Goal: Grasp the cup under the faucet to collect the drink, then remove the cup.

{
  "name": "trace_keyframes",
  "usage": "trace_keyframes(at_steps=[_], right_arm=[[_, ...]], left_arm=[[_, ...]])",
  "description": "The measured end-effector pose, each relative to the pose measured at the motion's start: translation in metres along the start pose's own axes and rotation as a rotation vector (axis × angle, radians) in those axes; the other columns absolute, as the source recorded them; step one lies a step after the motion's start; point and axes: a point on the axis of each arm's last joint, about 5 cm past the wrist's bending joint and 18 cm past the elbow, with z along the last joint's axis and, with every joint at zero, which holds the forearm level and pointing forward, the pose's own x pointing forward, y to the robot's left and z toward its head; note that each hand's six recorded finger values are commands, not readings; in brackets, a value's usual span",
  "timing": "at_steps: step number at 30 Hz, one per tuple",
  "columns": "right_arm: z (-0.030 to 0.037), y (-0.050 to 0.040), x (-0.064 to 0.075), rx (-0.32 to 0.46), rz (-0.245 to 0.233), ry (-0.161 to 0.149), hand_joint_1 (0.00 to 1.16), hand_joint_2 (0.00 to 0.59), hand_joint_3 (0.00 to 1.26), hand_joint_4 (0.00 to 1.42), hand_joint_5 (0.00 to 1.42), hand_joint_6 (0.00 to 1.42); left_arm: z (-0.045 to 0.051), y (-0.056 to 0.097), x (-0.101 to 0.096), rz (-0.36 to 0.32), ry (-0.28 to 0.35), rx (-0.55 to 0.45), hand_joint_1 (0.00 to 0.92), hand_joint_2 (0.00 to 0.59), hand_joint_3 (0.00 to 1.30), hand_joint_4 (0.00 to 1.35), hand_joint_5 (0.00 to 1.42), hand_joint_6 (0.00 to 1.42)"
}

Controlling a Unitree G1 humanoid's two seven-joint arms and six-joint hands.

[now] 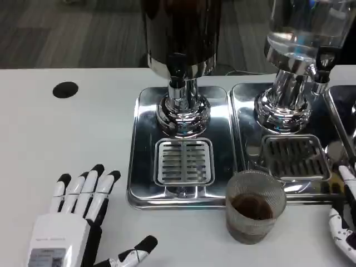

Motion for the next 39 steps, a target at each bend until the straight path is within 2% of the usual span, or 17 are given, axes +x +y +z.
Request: trace_keyframes(at_steps=[7,17,20,24,33,39], right_arm=[[0.0001,0.0009,0.000,-0.009,0.007,-0.026,0.00,0.575,0.11,0.00,0.00,0.00],[0.0030,0.0028,-0.002,0.000,0.013,-0.032,0.00,0.576,0.12,0.00,0.00,0.00],[0.0037,0.0023,-0.002,0.005,0.002,-0.031,0.00,0.576,0.13,0.00,0.00,0.00],[0.0056,0.0002,-0.001,0.009,-0.015,-0.045,0.00,0.574,0.13,0.00,0.00,0.00],[0.0067,0.0021,-0.004,0.008,0.000,-0.050,0.00,0.570,0.13,0.00,0.00,0.00],[0.0095,0.0010,-0.005,0.017,-0.009,-0.060,0.00,0.569,0.13,0.00,0.00,0.00]], left_arm=[[-0.0002,-0.001,-0.001,-0.004,0.005,0.001,0.000,0.152,0.14,0.00,0.09,0.01],[0.0003,-0.002,-0.004,-0.007,0.014,-0.003,0.000,0.148,0.17,0.00,0.09,0.02],[0.0012,-0.002,-0.004,0.000,0.019,-0.008,0.000,0.147,0.18,0.00,0.10,0.02],[0.0019,-0.003,-0.006,0.016,0.032,-0.013,0.000,0.147,0.18,0.00,0.10,0.02],[0.0025,-0.003,-0.007,0.015,0.040,-0.014,0.000,0.146,0.18,0.00,0.10,0.02],[0.0029,-0.004,-0.009,0.010,0.045,-0.016,0.000,0.145,0.18,0.00,0.10,0.02]])
